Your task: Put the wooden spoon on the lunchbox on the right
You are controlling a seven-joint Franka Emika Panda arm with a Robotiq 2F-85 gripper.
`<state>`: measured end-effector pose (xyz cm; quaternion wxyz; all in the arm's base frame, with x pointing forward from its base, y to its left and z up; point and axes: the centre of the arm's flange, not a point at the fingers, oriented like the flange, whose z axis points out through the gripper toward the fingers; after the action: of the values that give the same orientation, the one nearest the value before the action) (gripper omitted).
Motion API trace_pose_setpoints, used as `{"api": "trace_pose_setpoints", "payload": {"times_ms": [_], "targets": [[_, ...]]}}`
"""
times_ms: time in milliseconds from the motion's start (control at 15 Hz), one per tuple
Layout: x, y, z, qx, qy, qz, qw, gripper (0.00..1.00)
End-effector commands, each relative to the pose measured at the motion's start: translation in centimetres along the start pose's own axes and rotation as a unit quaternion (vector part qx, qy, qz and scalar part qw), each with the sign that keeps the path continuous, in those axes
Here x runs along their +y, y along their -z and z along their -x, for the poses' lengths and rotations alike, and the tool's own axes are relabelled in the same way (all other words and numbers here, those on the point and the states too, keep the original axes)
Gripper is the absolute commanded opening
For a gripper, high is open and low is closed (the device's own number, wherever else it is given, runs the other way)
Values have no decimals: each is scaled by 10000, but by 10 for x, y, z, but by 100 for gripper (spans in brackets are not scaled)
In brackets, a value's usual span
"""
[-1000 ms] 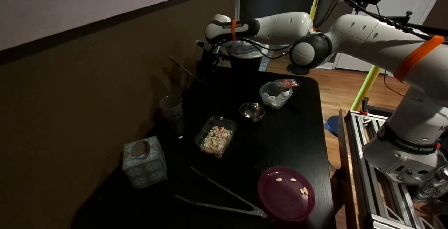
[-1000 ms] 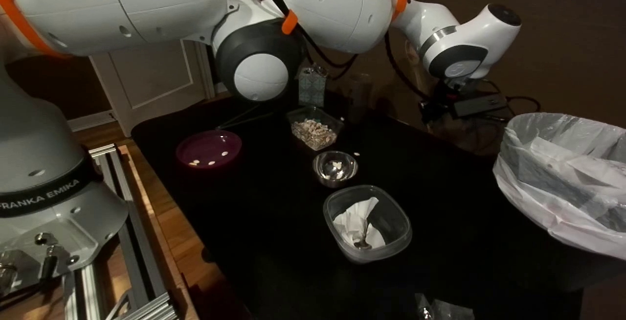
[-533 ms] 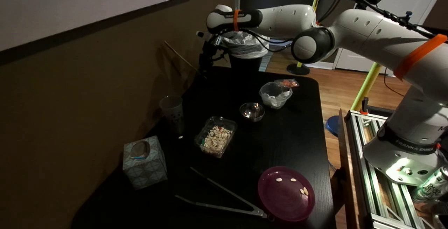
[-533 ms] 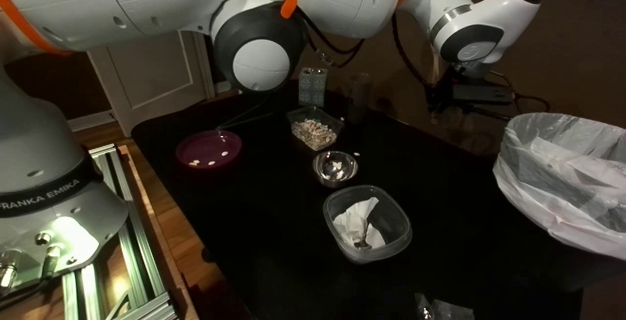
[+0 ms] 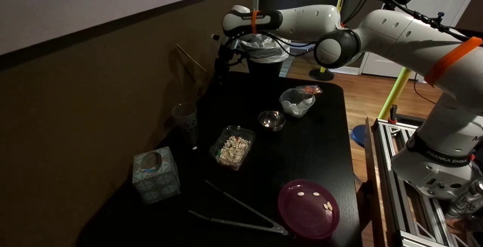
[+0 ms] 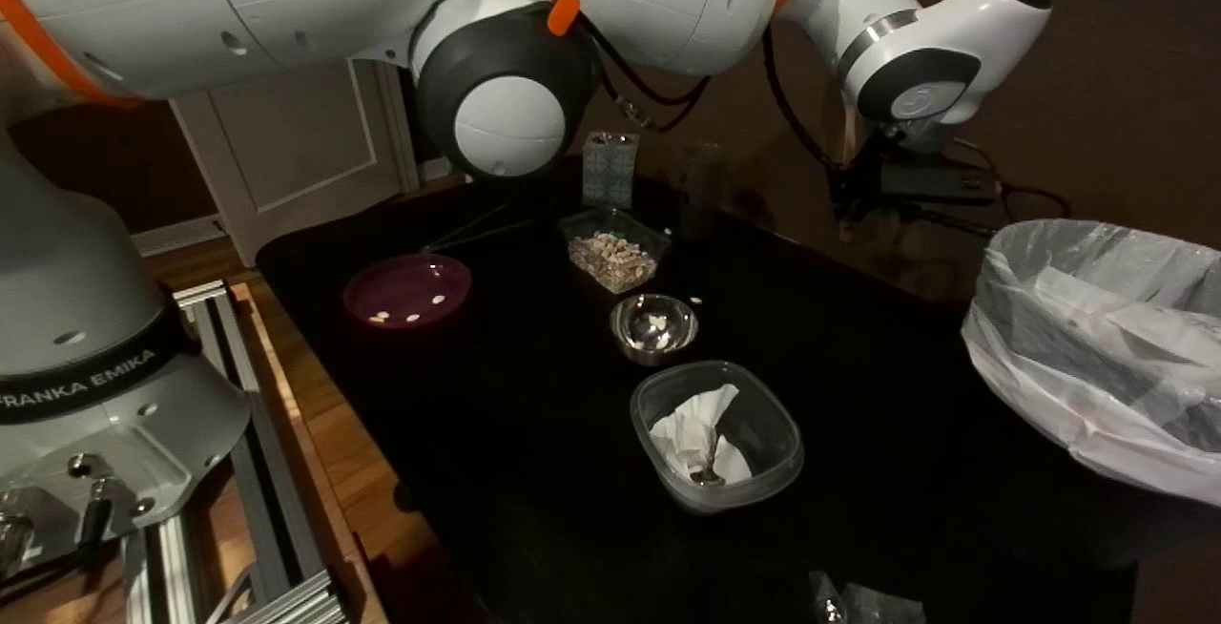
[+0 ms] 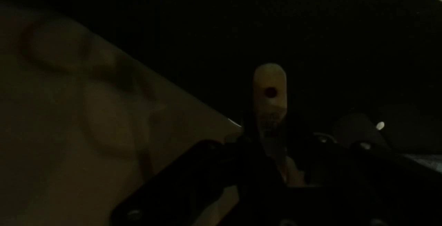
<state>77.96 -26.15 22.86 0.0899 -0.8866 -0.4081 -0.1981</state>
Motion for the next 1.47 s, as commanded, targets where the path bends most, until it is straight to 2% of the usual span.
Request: {"api": "trace_pose_setpoints", "payload": {"times_ms": [0, 67, 200, 467, 533, 667, 800, 1067, 1267, 1400], "targets": [[-48, -11, 7, -71, 107, -93, 9999, 6], [-63, -10, 11, -51, 217, -224, 9995, 6], [-77, -5, 21, -68, 122, -247, 9996, 6], [-75, 1, 30, -178, -134, -436, 9988, 6], [-76, 1, 34, -186, -41, -444, 9988, 6], [-72, -2, 45, -574, 249, -338, 9975, 6], [-71, -1, 57, -481, 464, -860, 9940, 6], [-89, -3, 72, -733, 567, -1781, 9796, 6], [-103, -6, 77, -876, 606, -2059, 9728, 6], [-108, -7, 78, -786, 682, -2117, 9718, 6]]}}
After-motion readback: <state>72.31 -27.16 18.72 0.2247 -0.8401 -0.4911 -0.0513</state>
